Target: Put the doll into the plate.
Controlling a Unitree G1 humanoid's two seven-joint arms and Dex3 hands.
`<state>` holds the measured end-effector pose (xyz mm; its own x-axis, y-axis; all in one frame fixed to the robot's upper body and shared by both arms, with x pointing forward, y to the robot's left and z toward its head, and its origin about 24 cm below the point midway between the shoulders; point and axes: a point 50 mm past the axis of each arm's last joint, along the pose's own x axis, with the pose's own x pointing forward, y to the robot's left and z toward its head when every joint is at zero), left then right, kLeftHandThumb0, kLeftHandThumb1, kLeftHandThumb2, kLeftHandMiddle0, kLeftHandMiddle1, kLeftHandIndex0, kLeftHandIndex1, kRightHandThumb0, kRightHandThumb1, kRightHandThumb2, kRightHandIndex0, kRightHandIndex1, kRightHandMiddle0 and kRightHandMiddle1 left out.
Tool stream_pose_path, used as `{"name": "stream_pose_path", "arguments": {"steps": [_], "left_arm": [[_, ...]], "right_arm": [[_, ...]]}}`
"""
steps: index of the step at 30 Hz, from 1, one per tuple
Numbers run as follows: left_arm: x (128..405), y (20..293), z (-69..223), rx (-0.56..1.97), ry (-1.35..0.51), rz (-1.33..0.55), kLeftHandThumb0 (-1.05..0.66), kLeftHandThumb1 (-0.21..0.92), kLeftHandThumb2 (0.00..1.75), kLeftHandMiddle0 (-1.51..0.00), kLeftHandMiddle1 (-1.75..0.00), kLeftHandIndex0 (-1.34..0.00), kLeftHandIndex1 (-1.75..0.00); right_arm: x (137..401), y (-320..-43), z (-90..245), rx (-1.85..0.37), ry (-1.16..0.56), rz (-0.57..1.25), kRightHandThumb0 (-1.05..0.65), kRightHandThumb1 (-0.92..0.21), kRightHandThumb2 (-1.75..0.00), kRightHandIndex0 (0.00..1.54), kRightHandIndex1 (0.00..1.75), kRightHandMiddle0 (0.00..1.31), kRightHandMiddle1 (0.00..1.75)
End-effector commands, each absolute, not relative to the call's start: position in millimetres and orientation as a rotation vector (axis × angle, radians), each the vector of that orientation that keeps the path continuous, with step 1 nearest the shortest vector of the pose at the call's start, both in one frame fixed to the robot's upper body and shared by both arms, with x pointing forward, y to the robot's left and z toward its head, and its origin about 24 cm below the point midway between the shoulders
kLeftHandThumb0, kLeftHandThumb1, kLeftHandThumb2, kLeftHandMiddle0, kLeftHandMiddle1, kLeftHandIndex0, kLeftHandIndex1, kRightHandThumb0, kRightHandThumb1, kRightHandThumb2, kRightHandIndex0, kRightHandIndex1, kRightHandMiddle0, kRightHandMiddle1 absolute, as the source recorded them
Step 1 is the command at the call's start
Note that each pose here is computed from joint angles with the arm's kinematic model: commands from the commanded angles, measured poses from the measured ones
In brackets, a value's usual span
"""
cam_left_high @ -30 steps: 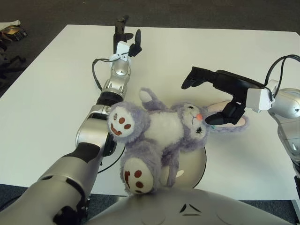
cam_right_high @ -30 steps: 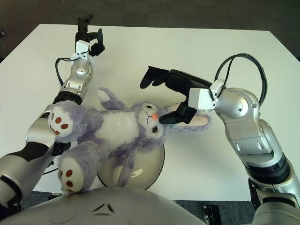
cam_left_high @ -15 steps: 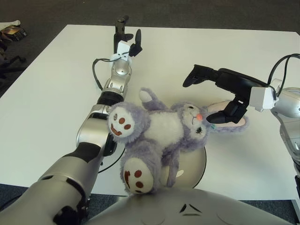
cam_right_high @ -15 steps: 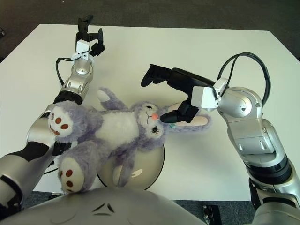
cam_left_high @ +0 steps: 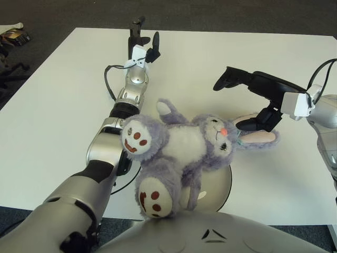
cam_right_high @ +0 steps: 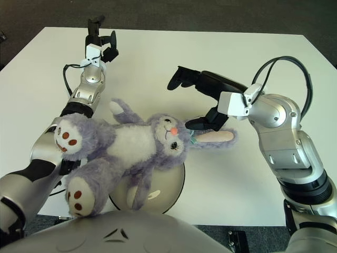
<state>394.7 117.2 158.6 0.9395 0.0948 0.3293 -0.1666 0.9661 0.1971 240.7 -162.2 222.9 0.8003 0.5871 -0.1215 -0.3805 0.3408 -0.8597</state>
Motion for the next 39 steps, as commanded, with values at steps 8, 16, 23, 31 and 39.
{"name": "stream_pose_path", "arguments": {"steps": [8, 16, 23, 31, 39], "left_arm": [[395.1, 119.4, 161.2, 0.203, -0.312, 0.064, -0.69, 0.92, 0.71, -0.23, -1.09, 0.0, -0.74], [393.6, 123.7, 158.6, 0.195, -0.321, 0.034, -0.62, 0.92, 0.75, -0.21, -1.05, 0.0, -0.66], [391.5, 126.0, 156.0, 0.145, -0.321, 0.001, -0.55, 0.91, 0.71, -0.21, -1.03, 0.0, -0.65], [390.4, 128.9, 155.2, 0.114, -0.321, -0.005, -0.54, 0.89, 0.71, -0.22, -1.02, 0.0, -0.68], [389.4, 136.0, 149.6, 0.077, -0.317, -0.024, -0.54, 0.87, 0.73, -0.21, -0.99, 0.0, -0.67]], "right_arm": [[253.3, -175.4, 220.5, -0.927, -0.204, 0.332, -0.06, -0.14, -1.36, 0.02, 0.88, 0.01, 1.27], [271.4, -188.2, 211.9, -0.928, -0.207, 0.147, -0.16, -0.15, -1.33, 0.05, 0.97, 0.03, 1.31], [283.4, -193.5, 205.1, -0.888, -0.277, 0.024, -0.31, -0.2, -1.24, 0.14, 1.07, 0.02, 1.36], [293.7, -196.4, 199.6, -0.819, -0.294, -0.043, -0.37, -0.23, -1.19, 0.17, 1.11, 0.01, 1.4], [299.4, -204.8, 193.1, -0.681, -0.246, -0.148, -0.47, -0.29, -1.12, 0.18, 1.1, 0.0, 1.39]]}}
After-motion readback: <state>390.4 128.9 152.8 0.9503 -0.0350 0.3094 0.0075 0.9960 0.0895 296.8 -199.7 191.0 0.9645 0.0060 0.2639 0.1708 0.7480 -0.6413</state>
